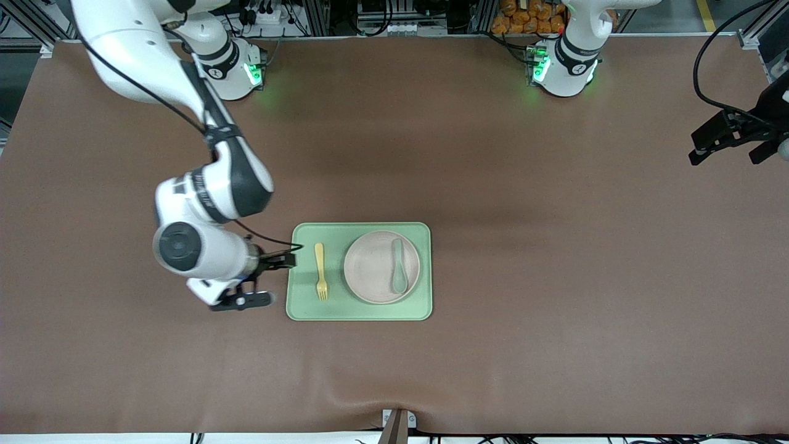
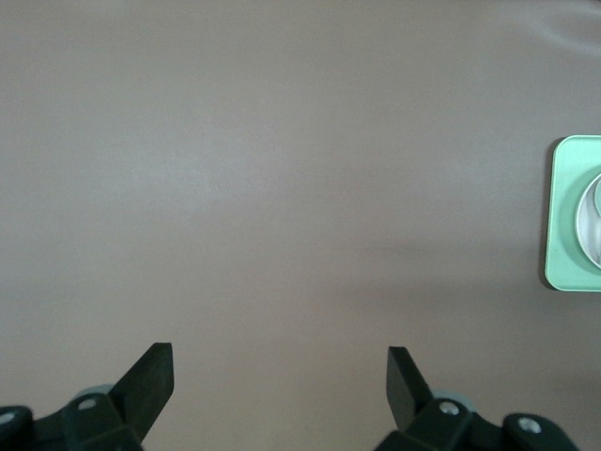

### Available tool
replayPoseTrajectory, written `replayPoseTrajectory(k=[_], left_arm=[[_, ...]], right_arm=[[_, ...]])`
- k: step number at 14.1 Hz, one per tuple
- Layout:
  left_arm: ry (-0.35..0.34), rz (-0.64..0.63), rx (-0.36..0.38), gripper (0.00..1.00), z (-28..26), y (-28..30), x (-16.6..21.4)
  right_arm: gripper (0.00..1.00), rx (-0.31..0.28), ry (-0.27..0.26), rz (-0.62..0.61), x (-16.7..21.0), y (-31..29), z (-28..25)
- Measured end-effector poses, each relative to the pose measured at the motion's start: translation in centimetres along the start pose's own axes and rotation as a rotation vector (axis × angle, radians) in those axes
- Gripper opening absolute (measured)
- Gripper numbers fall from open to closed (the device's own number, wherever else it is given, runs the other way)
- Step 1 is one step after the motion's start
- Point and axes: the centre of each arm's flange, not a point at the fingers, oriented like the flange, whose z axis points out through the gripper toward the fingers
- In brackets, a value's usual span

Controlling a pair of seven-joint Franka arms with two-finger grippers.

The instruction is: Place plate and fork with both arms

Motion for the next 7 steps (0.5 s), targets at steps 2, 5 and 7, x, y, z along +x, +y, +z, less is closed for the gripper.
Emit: replayPoseTrajectory(k=[2, 5, 7], left_arm=[[0.0, 0.001, 0.0, 1.0, 0.0, 0.1, 0.0], [0.0, 0.002, 0.0, 1.0, 0.0, 0.1, 0.0], [0.001, 0.004, 0.0, 1.0, -0.1, 0.2, -0.1]], right_arm=[[1.0, 0.016, 0.0, 0.031, -0.5, 3.0, -3.1], [1.0, 0.082, -0.001, 0.045, -1.6, 5.3, -6.9], [1.0, 0.089, -0.009, 0.054, -2.9, 6.4, -9.7]])
